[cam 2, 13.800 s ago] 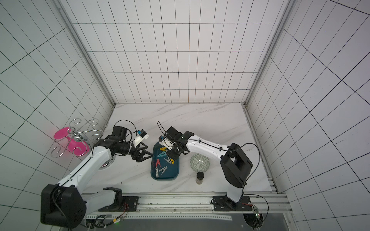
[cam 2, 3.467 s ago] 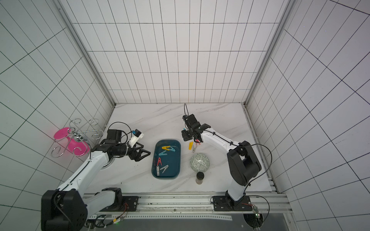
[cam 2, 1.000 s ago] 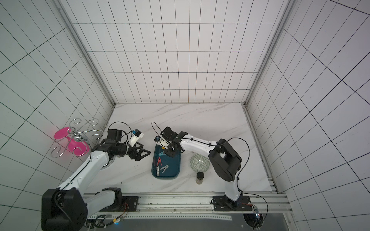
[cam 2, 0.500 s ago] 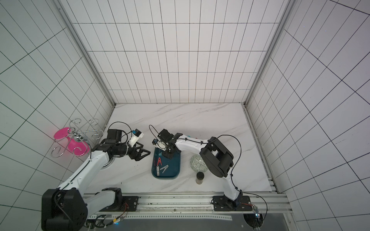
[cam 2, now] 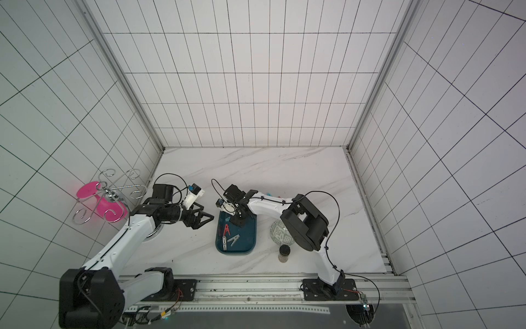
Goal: Take the clothespins out of the storage box
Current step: Pick up the clothespin from the storage box.
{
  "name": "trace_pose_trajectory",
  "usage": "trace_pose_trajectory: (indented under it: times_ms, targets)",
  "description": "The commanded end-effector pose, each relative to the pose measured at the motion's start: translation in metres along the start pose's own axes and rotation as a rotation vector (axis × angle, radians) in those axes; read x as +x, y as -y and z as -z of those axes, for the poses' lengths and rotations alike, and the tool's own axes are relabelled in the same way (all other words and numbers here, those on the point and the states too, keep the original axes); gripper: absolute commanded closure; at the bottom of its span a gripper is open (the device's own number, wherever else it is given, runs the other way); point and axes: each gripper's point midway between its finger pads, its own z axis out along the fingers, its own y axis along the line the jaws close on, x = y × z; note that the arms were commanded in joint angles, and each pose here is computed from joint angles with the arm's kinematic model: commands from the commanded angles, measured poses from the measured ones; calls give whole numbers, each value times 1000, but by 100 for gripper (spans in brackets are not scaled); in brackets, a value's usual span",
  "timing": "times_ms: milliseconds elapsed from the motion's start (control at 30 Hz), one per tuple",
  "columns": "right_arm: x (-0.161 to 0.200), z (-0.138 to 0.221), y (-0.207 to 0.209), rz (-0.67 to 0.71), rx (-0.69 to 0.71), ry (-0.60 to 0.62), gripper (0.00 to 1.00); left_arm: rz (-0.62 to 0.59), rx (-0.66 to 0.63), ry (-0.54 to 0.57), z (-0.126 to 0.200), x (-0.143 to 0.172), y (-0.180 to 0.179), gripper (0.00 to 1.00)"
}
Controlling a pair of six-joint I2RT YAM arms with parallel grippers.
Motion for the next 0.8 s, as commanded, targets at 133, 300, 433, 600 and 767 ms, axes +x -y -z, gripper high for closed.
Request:
trace_pose_trajectory:
  times_ms: [133, 300, 433, 600, 767]
  targets:
    - [-12, 16, -11, 9, -43, 31, 94, -5, -4, 8, -1, 0, -2, 5]
    - [-15, 41, -6, -27, -14, 70, 95, -4, -5, 9, 0, 0, -2, 5]
    - [-17, 67, 3, -90, 15, 123, 95, -6, -4, 10, 0, -1, -1, 5]
    - [-13, 100, 25, -208, 72, 198, 95, -6, -4, 11, 0, -1, -2, 5]
    - [2, 127, 64, -405, 174, 249, 95, -4, -2, 11, 0, -1, -1, 5]
